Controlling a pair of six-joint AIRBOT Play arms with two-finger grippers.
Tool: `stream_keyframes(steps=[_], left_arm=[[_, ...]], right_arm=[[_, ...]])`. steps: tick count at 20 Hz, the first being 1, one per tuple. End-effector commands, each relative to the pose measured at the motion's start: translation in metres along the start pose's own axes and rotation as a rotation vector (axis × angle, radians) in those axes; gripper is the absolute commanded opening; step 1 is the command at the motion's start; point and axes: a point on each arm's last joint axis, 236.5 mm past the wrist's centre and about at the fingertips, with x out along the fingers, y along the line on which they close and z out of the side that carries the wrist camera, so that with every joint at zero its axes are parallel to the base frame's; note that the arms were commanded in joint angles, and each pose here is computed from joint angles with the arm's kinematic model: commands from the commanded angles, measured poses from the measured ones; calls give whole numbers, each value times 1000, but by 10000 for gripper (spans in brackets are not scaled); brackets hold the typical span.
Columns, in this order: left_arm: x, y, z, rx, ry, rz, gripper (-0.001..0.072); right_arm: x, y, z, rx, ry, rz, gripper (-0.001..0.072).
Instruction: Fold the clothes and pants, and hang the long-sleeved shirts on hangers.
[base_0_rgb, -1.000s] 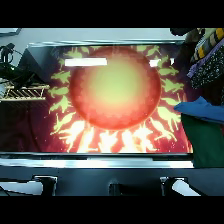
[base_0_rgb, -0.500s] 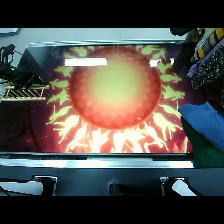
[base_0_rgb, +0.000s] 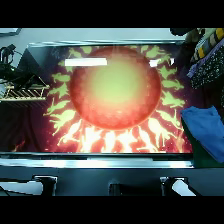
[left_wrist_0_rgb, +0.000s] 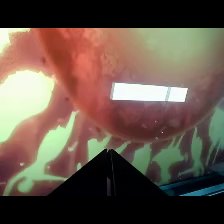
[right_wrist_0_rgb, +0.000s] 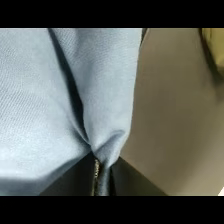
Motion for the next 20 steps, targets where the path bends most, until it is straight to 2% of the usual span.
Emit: stream_keyframes(steps=[1, 4, 5, 7, 8, 11, 13, 15, 16, 18, 19, 20], left_arm=[[0, 0, 0, 0, 0, 0, 15], [0, 0, 0, 0, 0, 0, 15], [0, 0, 0, 5, 0, 0, 15], [0, 0, 0, 8, 0, 0, 15], [0, 0, 0, 11, 0, 0, 15], [0, 0, 0, 38, -1, 1, 15], [0, 2, 2, 62, -7, 11, 15], [2, 20, 3, 68, -11, 103, 15], [2, 30, 4, 88, -13, 166, 14], [4, 42, 8, 140, -22, 260, 14], [7, 37, 10, 171, -35, 264, 14], [11, 31, 10, 208, -43, 261, 14]], right_arm=[[11, -1, -11, -11, 36, -19, 29], [21, -2, -19, -24, 60, -35, 31], [22, -2, -16, -26, 48, -36, 100], [22, -5, -13, -27, 33, -47, 364], [22, -6, -13, -27, 33, -51, 429], [9, 2, 0, -1, -52, 20, 413], [-21, 38, 20, 5, -179, 229, 276], [-70, 98, 32, -56, -296, 547, 262], [-98, 129, 28, -115, -332, 698, 247], [-136, 180, -6, -305, -349, 872, 226], [-147, 203, -33, -434, -343, 909, 152], [-155, 220, -62, -558, -336, 921, 114]])
